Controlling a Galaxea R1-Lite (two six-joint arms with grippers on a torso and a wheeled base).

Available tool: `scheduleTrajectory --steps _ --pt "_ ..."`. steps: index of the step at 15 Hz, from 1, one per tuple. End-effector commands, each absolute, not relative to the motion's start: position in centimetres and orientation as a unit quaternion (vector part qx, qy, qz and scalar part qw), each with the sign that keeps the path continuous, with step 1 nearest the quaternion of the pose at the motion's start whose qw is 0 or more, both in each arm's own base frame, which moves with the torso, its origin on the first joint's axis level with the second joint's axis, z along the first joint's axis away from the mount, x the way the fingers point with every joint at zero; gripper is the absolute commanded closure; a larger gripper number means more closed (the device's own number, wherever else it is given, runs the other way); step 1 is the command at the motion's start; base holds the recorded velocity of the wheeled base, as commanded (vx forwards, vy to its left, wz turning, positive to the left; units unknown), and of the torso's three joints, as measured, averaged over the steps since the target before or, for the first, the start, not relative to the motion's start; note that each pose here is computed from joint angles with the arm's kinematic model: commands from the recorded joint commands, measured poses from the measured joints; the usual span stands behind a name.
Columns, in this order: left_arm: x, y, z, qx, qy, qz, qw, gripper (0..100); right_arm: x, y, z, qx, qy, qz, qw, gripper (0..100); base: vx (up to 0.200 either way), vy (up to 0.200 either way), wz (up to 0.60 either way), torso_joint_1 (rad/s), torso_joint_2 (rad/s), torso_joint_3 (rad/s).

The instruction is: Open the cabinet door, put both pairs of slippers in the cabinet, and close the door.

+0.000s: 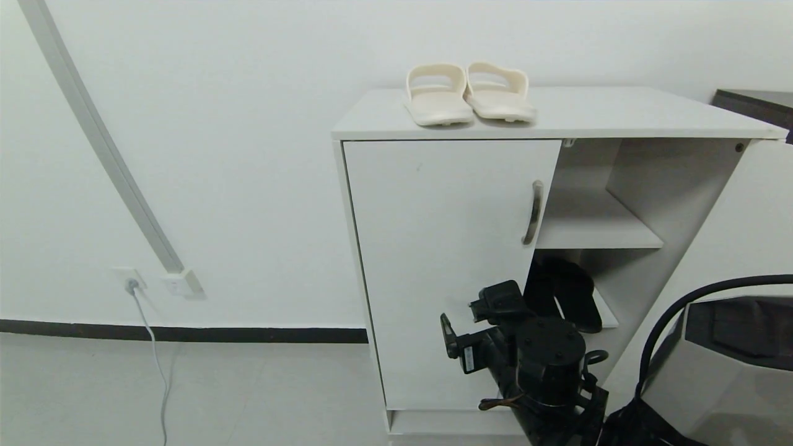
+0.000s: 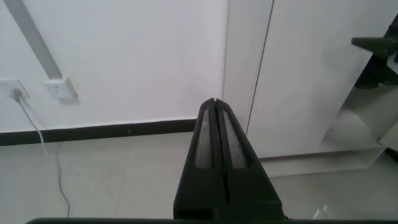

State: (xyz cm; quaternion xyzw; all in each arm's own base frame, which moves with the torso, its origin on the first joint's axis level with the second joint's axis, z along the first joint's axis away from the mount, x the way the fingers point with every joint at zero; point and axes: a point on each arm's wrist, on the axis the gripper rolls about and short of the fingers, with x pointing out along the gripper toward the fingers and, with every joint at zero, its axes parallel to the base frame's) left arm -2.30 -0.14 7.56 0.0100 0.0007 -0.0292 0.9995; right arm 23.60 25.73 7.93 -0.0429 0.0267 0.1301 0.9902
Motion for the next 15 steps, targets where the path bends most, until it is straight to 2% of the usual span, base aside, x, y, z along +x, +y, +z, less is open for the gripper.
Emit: scheduleTrajectory --steps 1,8,15 --pt "-2.28 -0.14 7.55 0.010 0.002 -0.029 1.000 100 23.57 25.68 7.85 -0.045 0.028 0.130 0.990 0 0.000 0.000 0.00 0.090 -0.45 -0.349" --pt "-2.28 -0.14 7.55 0.010 0.002 -0.029 1.000 100 23.59 25.71 7.83 -0.045 0.028 0.130 0.990 0 0.000 0.000 0.00 0.129 -0.46 -0.337" --pt "-2.28 -0.14 7.55 0.010 0.002 -0.029 1.000 100 23.58 25.70 7.88 -0.044 0.027 0.130 0.990 0 0.000 0.000 0.00 0.181 -0.49 -0.317"
